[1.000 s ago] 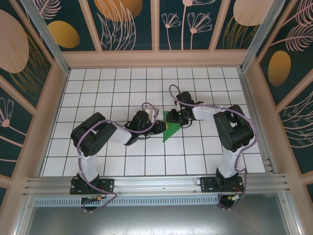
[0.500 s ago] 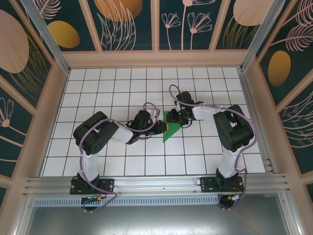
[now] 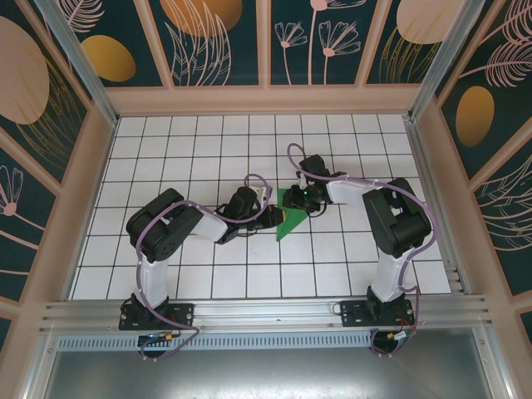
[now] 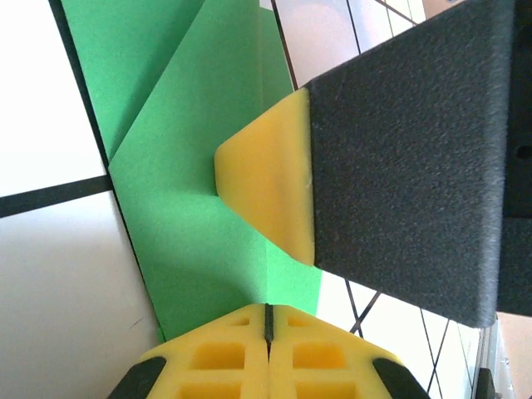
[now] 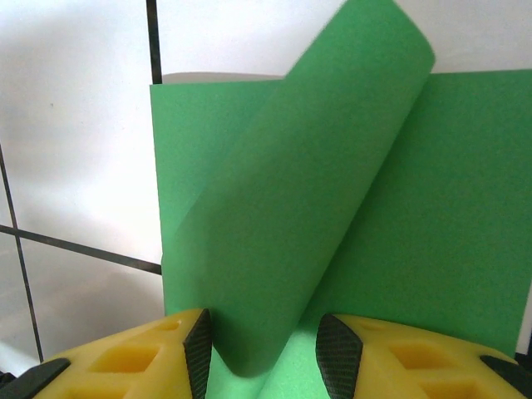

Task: Fold a paper plane with a square sheet of paper (pick it up from the middle)
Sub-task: Fourth fold the wing at the center of the table.

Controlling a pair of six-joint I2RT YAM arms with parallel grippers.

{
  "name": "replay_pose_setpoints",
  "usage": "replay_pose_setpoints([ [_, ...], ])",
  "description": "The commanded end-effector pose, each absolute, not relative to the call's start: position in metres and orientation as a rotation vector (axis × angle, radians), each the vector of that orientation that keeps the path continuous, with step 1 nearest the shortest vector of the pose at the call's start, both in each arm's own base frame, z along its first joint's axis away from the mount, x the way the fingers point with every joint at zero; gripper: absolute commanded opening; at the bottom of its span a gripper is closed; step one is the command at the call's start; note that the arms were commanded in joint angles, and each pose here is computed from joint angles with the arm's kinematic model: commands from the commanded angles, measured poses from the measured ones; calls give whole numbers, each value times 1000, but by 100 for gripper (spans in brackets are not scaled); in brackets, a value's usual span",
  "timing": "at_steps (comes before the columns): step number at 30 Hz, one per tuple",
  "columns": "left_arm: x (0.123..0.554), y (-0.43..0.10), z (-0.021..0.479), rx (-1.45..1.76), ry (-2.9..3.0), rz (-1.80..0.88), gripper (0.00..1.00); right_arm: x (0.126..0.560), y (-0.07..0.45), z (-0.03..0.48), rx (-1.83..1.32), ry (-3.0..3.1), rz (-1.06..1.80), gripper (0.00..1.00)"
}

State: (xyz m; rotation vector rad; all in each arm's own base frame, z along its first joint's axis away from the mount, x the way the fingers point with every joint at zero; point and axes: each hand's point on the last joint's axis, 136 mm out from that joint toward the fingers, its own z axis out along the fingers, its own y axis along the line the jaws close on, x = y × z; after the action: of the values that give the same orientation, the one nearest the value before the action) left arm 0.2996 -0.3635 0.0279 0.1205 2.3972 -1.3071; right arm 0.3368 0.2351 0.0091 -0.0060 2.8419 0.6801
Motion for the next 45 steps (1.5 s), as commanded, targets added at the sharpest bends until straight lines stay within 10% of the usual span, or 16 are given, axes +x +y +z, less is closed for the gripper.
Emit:
replay_pose_setpoints([
  [1,300,-365,21,140,2414,-1271,8,290,181,-81,63,3090,291,46],
  [45,290,-351,-11,78,2547,-1182,5,286,184,-83,40,3110,271,39],
])
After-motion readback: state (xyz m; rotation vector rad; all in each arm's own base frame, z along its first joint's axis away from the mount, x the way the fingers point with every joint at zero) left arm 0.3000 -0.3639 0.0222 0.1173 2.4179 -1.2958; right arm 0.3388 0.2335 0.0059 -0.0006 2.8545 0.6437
